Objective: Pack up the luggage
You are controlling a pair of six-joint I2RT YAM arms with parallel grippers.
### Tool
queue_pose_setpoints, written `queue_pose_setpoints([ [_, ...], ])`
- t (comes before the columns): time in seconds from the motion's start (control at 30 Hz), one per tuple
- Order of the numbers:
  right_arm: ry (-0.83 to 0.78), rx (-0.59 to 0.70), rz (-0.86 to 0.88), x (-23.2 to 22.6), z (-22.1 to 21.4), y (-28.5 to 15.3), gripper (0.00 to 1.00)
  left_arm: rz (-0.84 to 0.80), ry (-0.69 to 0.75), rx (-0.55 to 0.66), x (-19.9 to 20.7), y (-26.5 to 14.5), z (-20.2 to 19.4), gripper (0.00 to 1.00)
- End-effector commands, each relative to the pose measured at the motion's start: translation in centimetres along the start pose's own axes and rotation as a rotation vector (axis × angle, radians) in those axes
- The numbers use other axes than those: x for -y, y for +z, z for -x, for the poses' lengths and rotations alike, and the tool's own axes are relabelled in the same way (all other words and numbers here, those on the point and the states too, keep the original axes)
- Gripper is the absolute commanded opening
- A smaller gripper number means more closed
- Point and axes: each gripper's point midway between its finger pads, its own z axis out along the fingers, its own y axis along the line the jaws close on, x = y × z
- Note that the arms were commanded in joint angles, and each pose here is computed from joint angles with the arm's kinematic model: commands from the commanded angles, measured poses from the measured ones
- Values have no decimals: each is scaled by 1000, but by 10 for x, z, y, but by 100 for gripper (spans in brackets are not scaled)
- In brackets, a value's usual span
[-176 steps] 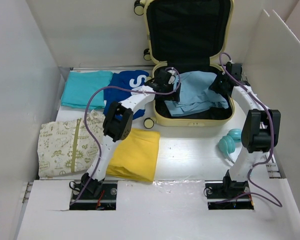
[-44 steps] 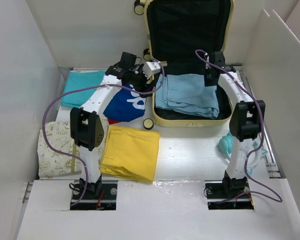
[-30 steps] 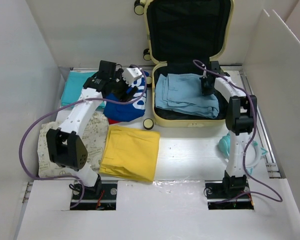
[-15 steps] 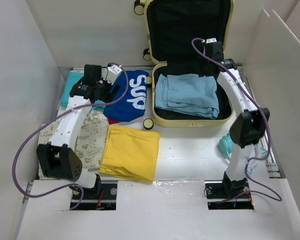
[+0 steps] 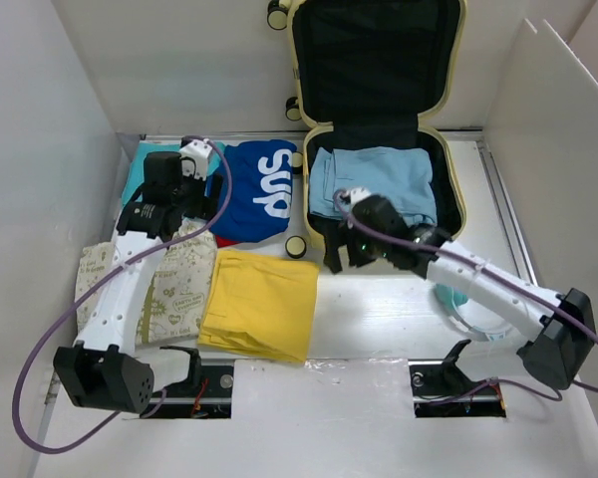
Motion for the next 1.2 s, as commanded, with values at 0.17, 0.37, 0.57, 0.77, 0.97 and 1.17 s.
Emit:
queue_pose_setpoints([
  [0.17, 334, -74, 257, -74, -71, 40, 100, -51, -67, 126, 6, -25, 14, 74],
  [0.37, 412, -114, 229, -75, -98, 70, 100, -99, -78, 166, 10, -41, 14, 74],
  [0.57, 490, -194, 278, -91, -131, 88, 100, -99, -90, 175, 9, -44, 15, 74],
  [0.77, 505, -239, 275, -102, -155, 96, 100, -109, -89, 177, 10, -44, 15, 74],
  [0.97, 603, -278, 265, -96, -186, 104, 88, -119, -88, 179, 12, -44, 15, 74],
  [1.17, 640, -218, 303, -88, -199, 115, 58, -153, -90, 156, 17, -36, 12, 74],
])
